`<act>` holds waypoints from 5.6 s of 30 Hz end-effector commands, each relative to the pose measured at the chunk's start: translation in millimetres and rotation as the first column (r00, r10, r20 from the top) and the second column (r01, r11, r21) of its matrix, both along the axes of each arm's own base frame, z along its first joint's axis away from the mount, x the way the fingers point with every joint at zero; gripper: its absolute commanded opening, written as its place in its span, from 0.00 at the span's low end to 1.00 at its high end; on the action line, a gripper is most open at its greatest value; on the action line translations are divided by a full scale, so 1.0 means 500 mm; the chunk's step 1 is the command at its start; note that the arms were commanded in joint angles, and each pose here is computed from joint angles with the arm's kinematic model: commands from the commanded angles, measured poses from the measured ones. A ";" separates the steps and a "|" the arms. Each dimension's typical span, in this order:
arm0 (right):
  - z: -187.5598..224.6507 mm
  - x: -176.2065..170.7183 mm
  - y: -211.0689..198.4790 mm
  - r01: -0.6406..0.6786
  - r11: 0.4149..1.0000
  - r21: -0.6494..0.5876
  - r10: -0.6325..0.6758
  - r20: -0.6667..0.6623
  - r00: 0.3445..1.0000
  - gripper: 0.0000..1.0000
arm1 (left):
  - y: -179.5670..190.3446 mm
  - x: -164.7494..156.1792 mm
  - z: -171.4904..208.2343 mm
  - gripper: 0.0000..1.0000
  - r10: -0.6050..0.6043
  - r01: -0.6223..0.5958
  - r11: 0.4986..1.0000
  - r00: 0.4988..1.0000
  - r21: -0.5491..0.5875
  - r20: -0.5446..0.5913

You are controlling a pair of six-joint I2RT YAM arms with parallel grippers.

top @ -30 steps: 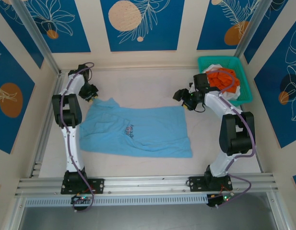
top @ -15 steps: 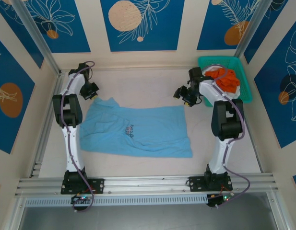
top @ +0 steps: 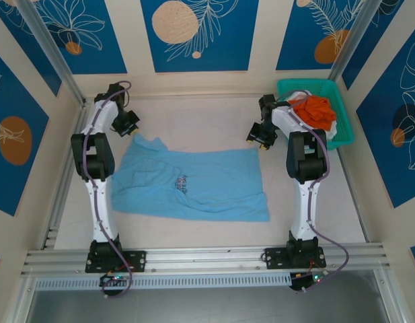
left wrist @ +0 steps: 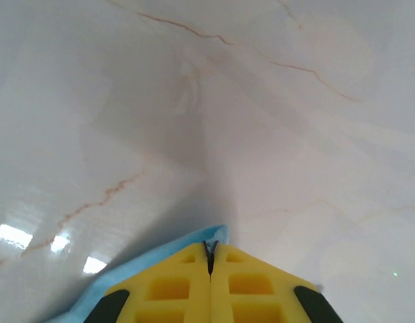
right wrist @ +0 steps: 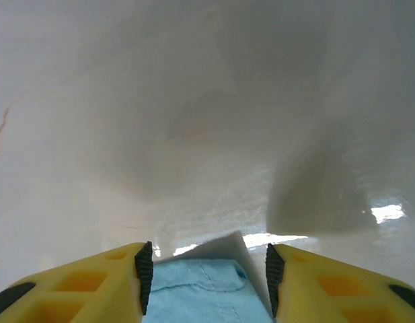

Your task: Fold and stack the t-shirts

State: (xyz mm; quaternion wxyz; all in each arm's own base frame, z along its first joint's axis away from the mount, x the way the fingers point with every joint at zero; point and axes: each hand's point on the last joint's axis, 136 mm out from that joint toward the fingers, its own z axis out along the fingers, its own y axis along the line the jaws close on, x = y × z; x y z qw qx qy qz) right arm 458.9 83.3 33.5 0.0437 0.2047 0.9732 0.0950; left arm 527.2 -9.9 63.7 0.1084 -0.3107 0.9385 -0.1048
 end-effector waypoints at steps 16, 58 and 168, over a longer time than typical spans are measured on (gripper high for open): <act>-0.041 -0.041 0.009 -0.022 0.999 -0.035 0.019 -0.078 0.997 0.35 | -0.033 -0.005 0.058 0.00 0.006 -0.004 0.999 0.999 -0.049 0.041; 0.147 -0.246 0.059 -0.155 0.975 0.158 0.133 0.140 0.981 0.00 | -0.096 -0.386 0.271 0.00 -0.084 0.104 0.984 0.987 -0.146 0.140; -0.055 -0.273 0.115 0.060 0.953 0.297 -0.009 -0.173 0.985 0.41 | 0.069 -0.410 -0.063 0.32 -0.056 0.060 0.998 0.960 0.005 -0.274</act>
